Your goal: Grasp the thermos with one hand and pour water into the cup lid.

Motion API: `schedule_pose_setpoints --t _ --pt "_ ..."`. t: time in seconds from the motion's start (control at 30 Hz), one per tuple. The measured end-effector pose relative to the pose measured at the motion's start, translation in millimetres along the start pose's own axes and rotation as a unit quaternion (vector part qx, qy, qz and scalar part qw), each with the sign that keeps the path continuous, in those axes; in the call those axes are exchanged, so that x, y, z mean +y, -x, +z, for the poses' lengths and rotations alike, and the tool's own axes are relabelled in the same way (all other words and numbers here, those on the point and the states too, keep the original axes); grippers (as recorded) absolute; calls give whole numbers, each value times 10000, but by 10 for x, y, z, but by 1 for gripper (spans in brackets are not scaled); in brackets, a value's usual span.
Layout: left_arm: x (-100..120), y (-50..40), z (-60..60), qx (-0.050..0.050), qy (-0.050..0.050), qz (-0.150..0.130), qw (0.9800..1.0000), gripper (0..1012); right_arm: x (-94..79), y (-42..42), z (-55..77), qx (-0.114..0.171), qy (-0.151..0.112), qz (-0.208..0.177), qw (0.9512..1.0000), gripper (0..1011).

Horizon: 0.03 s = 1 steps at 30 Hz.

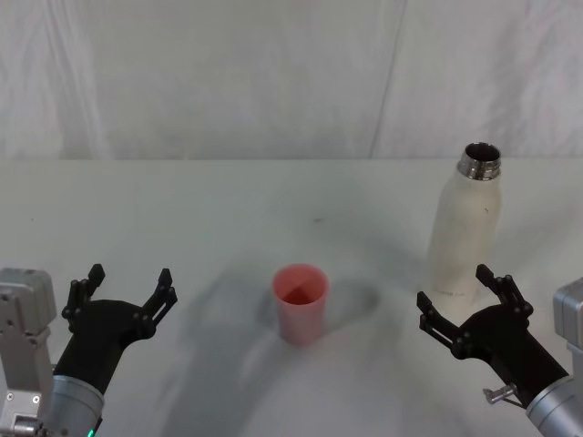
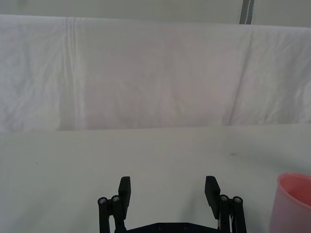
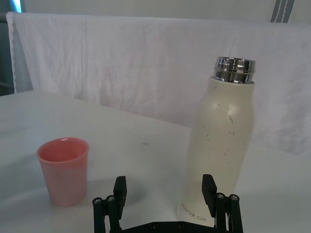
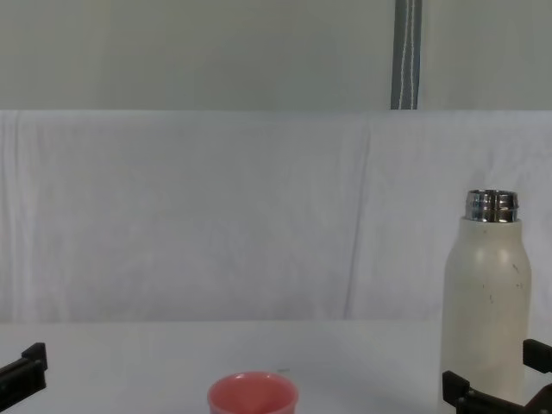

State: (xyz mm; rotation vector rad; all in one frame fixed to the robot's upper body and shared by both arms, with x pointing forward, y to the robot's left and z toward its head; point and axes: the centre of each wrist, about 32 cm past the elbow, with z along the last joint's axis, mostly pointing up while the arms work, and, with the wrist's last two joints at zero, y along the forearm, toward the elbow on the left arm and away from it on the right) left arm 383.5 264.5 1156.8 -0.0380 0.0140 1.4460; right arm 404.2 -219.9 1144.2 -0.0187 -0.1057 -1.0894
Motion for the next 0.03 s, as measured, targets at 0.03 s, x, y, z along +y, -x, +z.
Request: schedule_pose_setpoints --t 0.03 --pt "0 0 0 0 0 0 10000 1001 0 0 0 0 -1 1 10000 1001"
